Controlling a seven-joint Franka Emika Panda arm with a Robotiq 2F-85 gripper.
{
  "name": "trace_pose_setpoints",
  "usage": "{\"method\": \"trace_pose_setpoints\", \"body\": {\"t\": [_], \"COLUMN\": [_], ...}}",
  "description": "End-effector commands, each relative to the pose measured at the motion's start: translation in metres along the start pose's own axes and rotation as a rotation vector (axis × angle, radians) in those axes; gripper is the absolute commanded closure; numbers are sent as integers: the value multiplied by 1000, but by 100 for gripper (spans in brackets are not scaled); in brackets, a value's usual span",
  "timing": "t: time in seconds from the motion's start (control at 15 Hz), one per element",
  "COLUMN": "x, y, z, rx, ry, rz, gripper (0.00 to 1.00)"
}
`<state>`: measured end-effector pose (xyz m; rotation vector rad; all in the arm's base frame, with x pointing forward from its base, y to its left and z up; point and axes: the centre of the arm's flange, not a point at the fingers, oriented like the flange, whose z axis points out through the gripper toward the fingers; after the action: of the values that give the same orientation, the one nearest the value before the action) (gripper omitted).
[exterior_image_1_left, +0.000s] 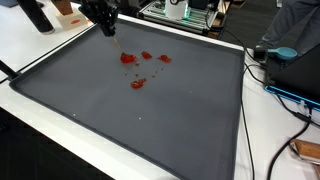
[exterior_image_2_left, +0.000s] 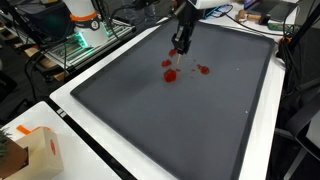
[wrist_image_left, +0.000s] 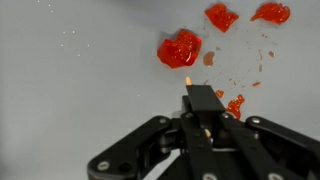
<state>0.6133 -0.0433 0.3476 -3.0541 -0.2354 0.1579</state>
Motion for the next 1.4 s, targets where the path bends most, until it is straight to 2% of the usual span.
{"method": "trace_pose_setpoints", "body": {"t": [0.0,0.33,0.4,0.87,0.93,1.33], "x": [-22,-27,-13,-15,-15,-12], "y": [-4,-7,-5,-5,-5,10], "z": [-17,-31,-32,-34,-34,3], "rx": [0,-31,-14,-17,-17,304], "ry": [29,57,45,50,50,108], "rz": [-1,10,-1,1,1,-101], "gripper": [97,97,87,87,97,97]}}
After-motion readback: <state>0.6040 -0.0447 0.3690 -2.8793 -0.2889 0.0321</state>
